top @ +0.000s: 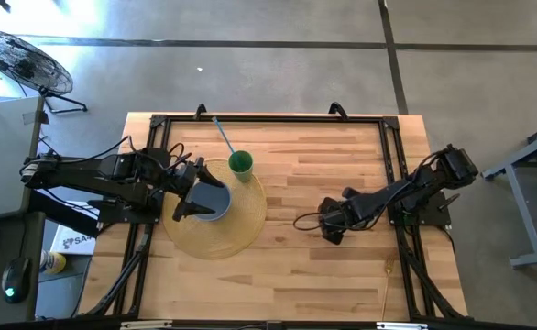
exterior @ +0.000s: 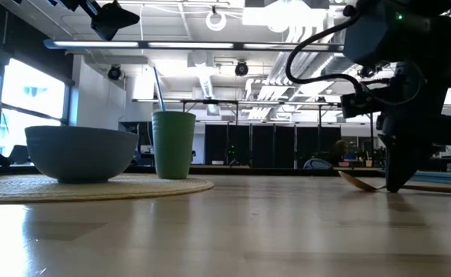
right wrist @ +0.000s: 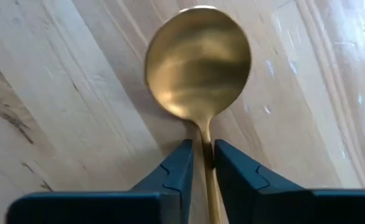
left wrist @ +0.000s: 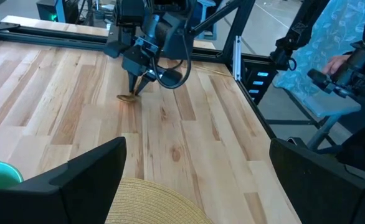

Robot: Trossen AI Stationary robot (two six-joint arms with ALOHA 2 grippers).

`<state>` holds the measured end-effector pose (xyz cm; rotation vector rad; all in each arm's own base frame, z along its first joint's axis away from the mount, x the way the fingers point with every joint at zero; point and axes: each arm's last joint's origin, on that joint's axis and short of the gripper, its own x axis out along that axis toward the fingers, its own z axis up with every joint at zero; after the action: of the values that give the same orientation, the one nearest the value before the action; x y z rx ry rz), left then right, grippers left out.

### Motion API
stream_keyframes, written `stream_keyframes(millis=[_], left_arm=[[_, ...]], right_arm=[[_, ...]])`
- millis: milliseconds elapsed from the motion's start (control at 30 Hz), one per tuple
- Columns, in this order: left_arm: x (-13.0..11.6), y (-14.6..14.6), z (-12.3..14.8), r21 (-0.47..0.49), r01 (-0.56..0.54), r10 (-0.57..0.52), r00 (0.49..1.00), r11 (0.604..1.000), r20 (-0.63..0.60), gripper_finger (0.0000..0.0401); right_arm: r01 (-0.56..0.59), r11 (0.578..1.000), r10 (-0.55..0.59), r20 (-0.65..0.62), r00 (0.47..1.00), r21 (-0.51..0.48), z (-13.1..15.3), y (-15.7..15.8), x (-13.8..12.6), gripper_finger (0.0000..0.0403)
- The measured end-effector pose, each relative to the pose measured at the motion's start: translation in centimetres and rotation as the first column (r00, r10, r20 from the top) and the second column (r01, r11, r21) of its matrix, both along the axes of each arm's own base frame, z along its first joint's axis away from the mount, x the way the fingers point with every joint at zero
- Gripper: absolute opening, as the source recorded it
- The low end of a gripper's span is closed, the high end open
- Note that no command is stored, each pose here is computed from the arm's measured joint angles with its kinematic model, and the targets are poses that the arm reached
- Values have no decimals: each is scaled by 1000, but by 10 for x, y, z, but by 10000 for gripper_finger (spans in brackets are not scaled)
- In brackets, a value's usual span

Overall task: Pick & Place Utensil
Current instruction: Put the gold spoon into the blue bowl on the brown mat

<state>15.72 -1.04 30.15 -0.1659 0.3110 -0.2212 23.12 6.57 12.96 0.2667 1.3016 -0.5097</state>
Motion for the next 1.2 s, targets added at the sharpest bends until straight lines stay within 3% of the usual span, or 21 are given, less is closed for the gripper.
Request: stream_keyframes(millis=[200,500,833,1200], left_arm=[[0,0,0,0,0,0,1000,1000,0,389],[0,0,0,0,-1,1,1000,1000,0,389],[0,0,0,0,-1,1,1000,1000,0,389],[0,0,0,0,-1,1,1000,1000,2,389]], right_arm=[[-6,1000,6,14,1000,22,0,1,2,10],[-93,993,81,156,984,70,13,7,24,9],[-274,962,248,434,866,-3,27,4,60,10],[-349,933,338,543,769,-88,-3,2,92,14]])
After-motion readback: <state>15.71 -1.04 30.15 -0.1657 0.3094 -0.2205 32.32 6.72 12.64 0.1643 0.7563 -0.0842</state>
